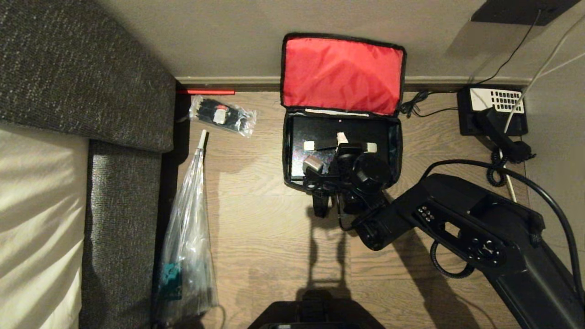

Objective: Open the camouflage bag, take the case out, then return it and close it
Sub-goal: Lift the black box

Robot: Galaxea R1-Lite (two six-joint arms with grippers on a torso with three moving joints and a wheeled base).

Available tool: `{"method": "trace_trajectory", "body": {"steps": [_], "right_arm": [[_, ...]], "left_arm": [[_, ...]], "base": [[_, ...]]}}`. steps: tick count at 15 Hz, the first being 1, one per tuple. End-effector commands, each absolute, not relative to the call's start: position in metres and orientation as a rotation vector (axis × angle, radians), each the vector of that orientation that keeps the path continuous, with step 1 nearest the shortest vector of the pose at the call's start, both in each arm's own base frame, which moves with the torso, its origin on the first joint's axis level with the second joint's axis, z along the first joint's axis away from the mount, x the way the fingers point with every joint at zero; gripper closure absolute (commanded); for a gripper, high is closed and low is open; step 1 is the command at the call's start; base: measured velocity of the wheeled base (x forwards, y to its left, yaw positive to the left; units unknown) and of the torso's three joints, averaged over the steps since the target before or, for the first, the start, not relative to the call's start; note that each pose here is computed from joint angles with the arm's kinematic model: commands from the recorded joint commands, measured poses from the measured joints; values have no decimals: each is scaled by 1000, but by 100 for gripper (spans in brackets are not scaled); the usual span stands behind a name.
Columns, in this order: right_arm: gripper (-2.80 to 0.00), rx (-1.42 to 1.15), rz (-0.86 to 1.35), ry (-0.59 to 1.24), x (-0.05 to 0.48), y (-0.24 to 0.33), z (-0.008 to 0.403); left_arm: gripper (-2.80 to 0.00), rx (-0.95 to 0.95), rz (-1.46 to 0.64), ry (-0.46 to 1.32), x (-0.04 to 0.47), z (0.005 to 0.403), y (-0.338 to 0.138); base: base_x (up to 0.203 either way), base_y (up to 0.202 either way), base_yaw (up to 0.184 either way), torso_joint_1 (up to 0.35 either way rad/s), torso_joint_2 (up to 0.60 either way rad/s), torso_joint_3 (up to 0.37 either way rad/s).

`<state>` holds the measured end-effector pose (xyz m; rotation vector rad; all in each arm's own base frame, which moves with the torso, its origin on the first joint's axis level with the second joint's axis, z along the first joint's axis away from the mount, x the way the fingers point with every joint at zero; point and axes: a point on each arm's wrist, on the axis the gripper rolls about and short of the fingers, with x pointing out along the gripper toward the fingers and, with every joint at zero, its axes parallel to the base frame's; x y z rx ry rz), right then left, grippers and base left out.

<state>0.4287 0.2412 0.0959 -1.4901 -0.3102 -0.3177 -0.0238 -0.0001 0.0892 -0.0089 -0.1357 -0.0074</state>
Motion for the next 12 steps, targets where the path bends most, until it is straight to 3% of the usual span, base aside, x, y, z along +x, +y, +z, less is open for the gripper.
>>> {"method": "trace_trajectory", "body": {"steps": [1,12], "right_arm": [[0,-1475,-347,-332,422,239,114],[0,-1437,-306,-403,386,263,146]], "left_arm": [[0,-9,-8,-95,-20,78,0],[0,-9,-8,-96,-20,78,0]], "base": [[0,0,0,0,0,0],[0,0,0,0,0,0]]}}
